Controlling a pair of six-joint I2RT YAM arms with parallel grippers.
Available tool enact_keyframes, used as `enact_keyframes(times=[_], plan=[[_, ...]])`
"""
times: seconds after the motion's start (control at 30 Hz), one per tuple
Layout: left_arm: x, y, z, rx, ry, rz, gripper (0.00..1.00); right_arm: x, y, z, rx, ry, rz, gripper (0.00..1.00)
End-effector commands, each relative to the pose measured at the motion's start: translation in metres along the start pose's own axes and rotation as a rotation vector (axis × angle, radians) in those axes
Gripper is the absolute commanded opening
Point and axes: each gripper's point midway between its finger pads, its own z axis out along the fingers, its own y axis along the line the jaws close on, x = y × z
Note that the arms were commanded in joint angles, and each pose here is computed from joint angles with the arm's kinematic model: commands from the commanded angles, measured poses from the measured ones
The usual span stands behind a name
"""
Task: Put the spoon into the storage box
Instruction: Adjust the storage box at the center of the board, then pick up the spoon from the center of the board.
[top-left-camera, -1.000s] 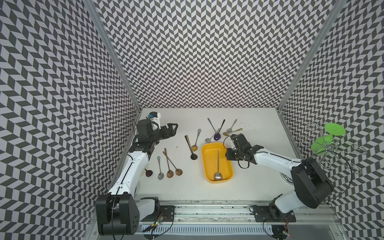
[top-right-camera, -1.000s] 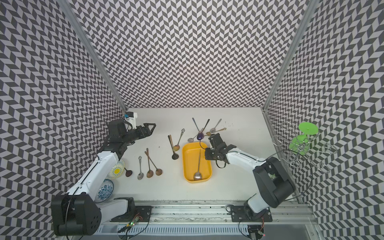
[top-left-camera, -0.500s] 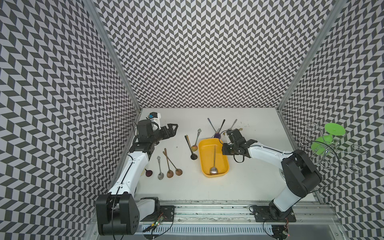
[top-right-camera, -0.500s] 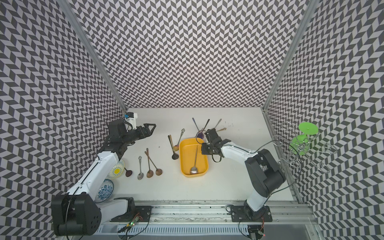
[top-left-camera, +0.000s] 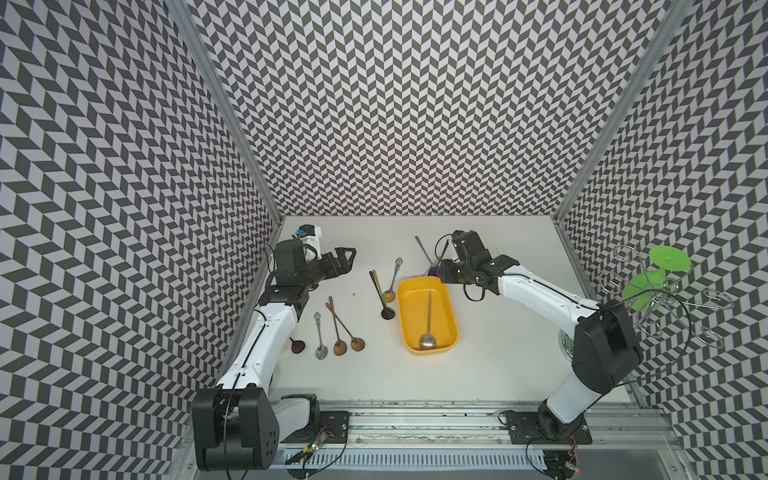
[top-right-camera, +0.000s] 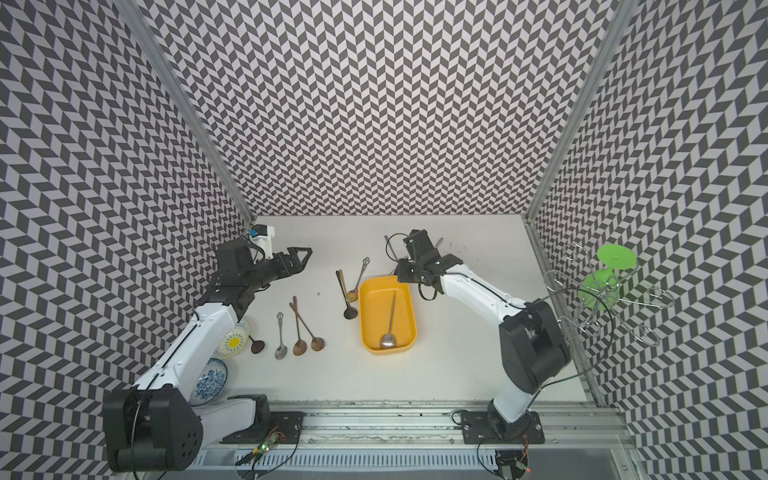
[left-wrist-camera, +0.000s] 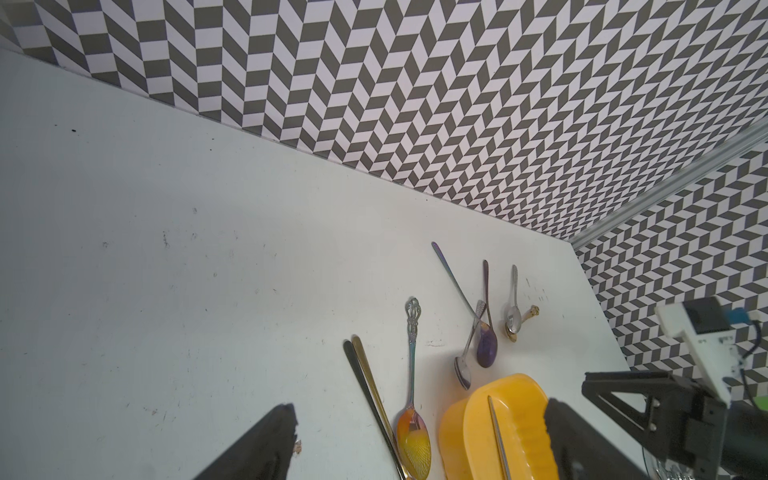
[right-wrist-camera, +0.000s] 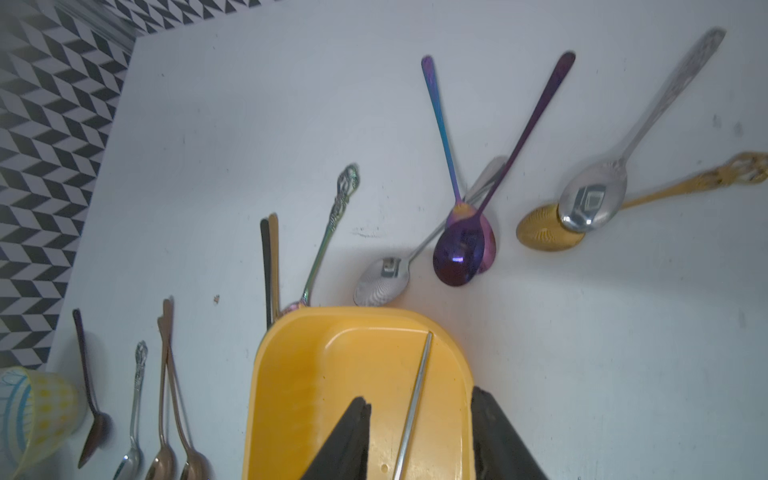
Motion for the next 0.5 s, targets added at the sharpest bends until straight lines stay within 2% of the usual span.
enact_keyframes(times=[0.0, 0.17, 0.47], plan=[[-0.008, -0.006, -0.007, 0.013, -0.041, 0.048, 0.98, -0.01, -0.02, 0.018, 0.107, 0.014, 0.01, 0.43], [-0.009, -0.006, -0.008, 0.009, -0.044, 0.072, 0.99, -0.031, -0.025, 0.044, 0.159, 0.015, 0.049, 0.43], [-0.009, -0.009, -0.008, 0.004, -0.043, 0.103, 0.99, -0.041, -0.035, 0.103, 0.198, 0.066, 0.124, 0.42]])
